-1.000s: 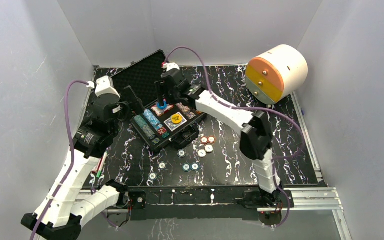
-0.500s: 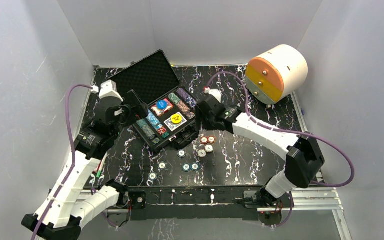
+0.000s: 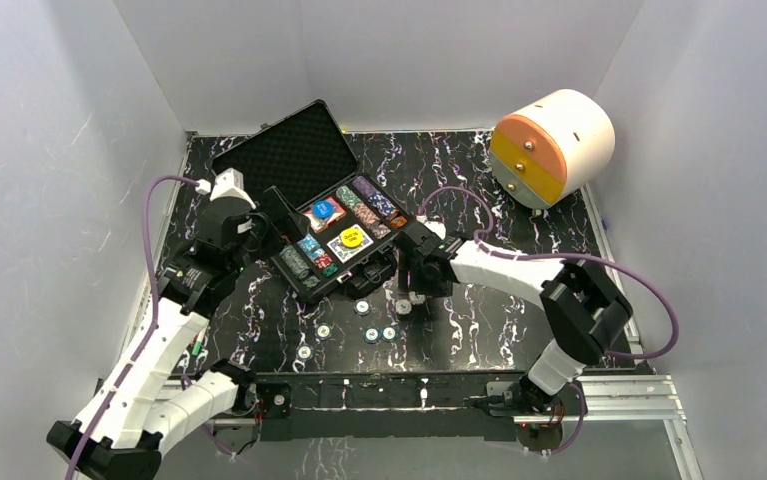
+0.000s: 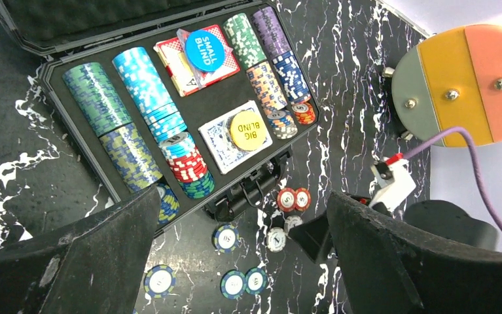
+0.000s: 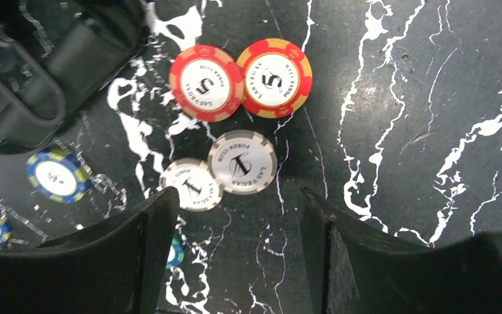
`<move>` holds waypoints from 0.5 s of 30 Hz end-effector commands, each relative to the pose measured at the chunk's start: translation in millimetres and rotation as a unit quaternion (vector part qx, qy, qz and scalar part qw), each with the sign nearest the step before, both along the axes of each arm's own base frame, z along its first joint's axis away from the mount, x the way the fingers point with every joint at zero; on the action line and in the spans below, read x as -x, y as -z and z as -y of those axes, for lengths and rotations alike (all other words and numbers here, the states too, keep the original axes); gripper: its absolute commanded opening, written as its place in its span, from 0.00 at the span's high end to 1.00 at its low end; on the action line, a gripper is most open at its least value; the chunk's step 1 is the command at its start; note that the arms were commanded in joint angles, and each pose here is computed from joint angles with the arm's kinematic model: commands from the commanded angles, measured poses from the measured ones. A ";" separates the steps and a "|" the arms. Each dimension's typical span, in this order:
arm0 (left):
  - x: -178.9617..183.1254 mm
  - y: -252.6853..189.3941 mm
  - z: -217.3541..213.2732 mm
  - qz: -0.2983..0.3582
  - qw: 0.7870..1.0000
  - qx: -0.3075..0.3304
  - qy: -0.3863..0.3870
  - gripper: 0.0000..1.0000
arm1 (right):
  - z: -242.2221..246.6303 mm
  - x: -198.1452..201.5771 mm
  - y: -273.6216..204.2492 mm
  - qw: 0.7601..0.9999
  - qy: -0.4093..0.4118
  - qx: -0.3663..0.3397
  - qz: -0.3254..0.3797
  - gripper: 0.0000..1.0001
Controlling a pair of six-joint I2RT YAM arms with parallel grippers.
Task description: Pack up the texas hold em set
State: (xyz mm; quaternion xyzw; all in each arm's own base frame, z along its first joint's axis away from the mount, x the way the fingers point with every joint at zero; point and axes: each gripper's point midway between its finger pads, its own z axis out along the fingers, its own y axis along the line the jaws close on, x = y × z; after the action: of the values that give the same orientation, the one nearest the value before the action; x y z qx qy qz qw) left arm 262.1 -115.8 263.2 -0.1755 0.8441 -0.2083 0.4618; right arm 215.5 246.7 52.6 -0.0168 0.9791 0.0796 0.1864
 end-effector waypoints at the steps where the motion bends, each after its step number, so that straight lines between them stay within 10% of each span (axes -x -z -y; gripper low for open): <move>1: -2.9 4.9 9.6 -0.006 1.000 0.019 0.010 0.02 | -2.8 -12.6 4.6 0.999 0.030 0.012 0.012 0.26; 15: -12.0 14.8 12.4 -0.018 1.000 0.011 0.008 0.02 | -8.3 -16.7 27.4 0.999 0.019 0.034 -0.005 0.49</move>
State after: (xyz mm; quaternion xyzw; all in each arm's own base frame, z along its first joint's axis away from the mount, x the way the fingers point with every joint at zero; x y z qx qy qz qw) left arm 271.7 -125.2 250.7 -0.1809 0.8505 -0.2144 0.4449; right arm 223.6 248.4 21.7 -0.0084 0.9845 0.0413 0.1705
